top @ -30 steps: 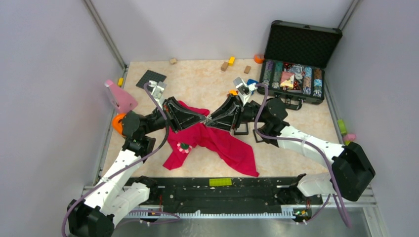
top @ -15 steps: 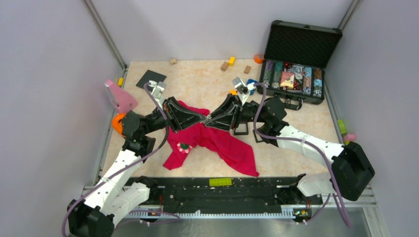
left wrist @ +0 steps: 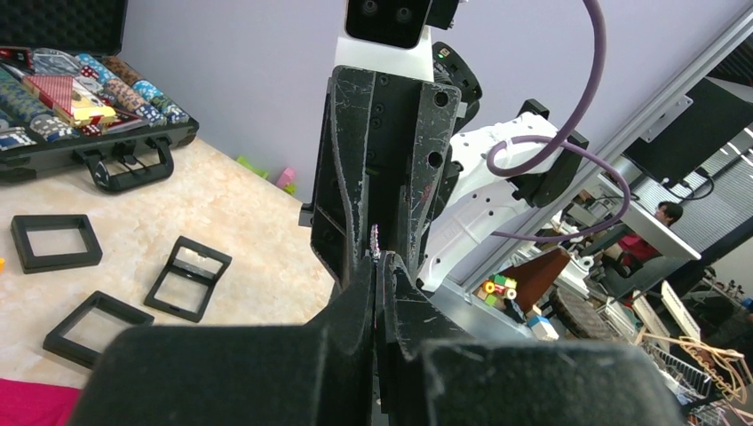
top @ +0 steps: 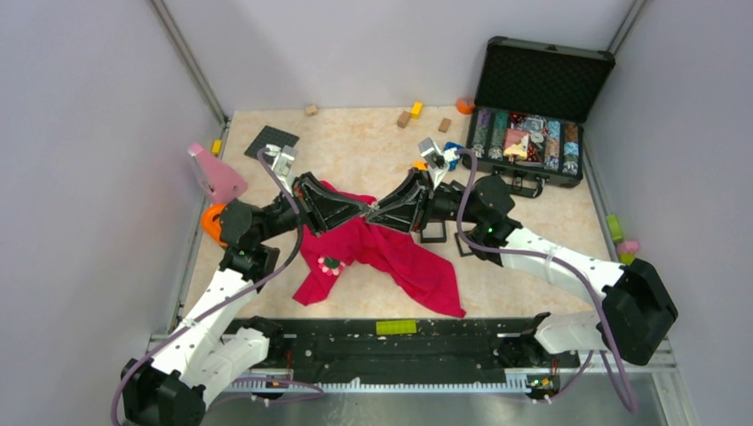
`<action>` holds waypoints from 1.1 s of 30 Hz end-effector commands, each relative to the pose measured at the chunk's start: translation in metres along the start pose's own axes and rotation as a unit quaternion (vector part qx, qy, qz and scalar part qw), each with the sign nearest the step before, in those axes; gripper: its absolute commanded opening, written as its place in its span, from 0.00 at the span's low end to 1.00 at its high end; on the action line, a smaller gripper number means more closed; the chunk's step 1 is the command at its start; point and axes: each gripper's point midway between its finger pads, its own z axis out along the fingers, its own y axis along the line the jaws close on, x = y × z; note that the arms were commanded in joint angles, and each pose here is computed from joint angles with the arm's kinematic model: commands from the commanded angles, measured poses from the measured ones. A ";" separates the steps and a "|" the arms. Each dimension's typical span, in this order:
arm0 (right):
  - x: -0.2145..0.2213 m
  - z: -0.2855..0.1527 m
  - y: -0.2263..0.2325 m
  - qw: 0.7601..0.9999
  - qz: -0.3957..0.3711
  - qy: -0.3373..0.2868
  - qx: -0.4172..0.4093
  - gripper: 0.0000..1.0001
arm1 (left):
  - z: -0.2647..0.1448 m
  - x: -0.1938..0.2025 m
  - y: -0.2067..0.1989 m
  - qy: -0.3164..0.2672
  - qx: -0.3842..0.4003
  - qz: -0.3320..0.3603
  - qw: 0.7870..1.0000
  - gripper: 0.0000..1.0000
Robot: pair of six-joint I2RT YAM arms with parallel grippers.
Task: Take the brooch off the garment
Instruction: Close the brooch.
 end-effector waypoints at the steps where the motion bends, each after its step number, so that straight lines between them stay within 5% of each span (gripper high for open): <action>1: -0.026 0.002 0.000 0.998 -0.027 -0.041 0.027 0.21 | -0.002 -0.005 -0.020 -0.003 0.027 0.031 0.999 0.00; 33: -0.040 -0.008 -0.010 0.994 -0.001 -0.090 0.062 0.06 | -0.005 -0.008 -0.026 -0.018 0.030 0.048 0.998 0.00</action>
